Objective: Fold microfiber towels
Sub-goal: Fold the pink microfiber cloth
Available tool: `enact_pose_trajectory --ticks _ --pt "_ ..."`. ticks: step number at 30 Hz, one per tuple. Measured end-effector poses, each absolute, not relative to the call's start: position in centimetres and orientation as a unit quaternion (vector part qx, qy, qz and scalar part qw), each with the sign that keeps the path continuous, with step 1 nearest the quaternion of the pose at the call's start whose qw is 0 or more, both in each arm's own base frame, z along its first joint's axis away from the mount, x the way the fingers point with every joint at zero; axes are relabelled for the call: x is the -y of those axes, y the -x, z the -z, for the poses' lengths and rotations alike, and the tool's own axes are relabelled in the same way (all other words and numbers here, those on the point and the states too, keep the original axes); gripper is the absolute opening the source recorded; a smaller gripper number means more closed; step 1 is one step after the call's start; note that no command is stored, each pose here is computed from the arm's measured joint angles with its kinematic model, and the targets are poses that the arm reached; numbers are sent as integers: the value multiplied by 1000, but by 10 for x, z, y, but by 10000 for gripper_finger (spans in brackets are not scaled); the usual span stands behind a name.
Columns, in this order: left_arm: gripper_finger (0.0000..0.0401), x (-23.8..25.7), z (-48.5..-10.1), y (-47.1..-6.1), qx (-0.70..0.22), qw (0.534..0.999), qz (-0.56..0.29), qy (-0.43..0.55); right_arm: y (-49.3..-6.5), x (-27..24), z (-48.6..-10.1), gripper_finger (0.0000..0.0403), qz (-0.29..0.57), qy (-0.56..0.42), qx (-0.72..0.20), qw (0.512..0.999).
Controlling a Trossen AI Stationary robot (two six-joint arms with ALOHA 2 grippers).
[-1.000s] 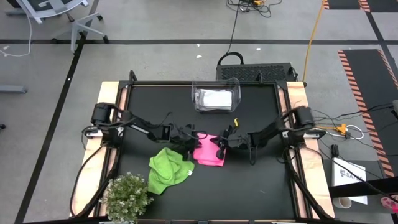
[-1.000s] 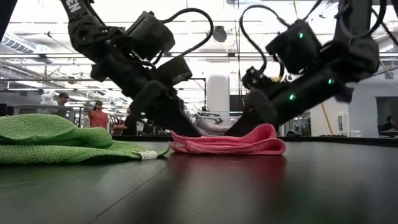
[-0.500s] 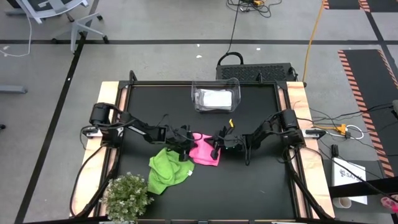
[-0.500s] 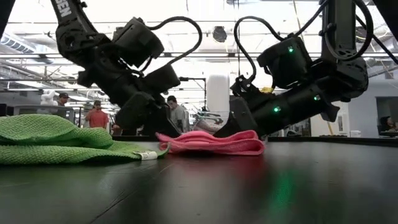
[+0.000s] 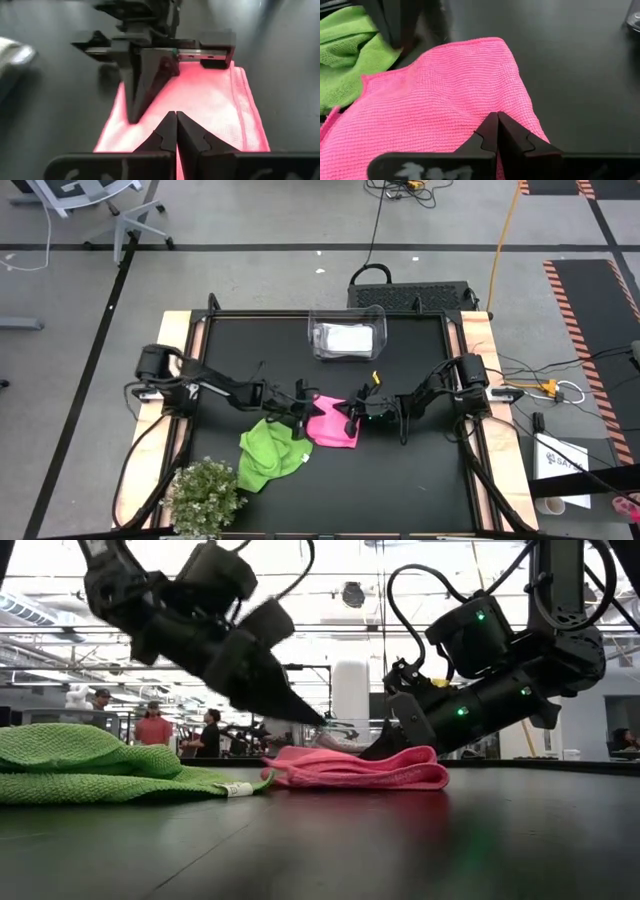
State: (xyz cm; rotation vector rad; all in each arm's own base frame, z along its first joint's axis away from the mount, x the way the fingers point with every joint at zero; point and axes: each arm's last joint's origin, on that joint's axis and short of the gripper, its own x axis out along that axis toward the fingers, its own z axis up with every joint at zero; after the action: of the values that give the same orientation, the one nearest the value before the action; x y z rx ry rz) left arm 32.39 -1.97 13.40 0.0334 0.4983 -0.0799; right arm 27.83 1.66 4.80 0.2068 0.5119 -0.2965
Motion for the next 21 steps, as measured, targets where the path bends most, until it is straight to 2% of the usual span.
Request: enact_pose_trajectory --ticks 6,14,18,21 --pt "4 20 -105 -336 -218 975 43 -11 -278 -17 -48 0 147 -102 -250 952" --pt "5 20 -73 -336 -258 965 42 18 -278 -17 -50 0 146 -103 -243 953" --pt "7 20 -72 -336 -257 965 42 24 -280 -18 -70 0 125 -114 -219 961" --pt "3 20 -73 -337 -255 966 42 24 -282 -19 -102 0 107 -122 -168 972"
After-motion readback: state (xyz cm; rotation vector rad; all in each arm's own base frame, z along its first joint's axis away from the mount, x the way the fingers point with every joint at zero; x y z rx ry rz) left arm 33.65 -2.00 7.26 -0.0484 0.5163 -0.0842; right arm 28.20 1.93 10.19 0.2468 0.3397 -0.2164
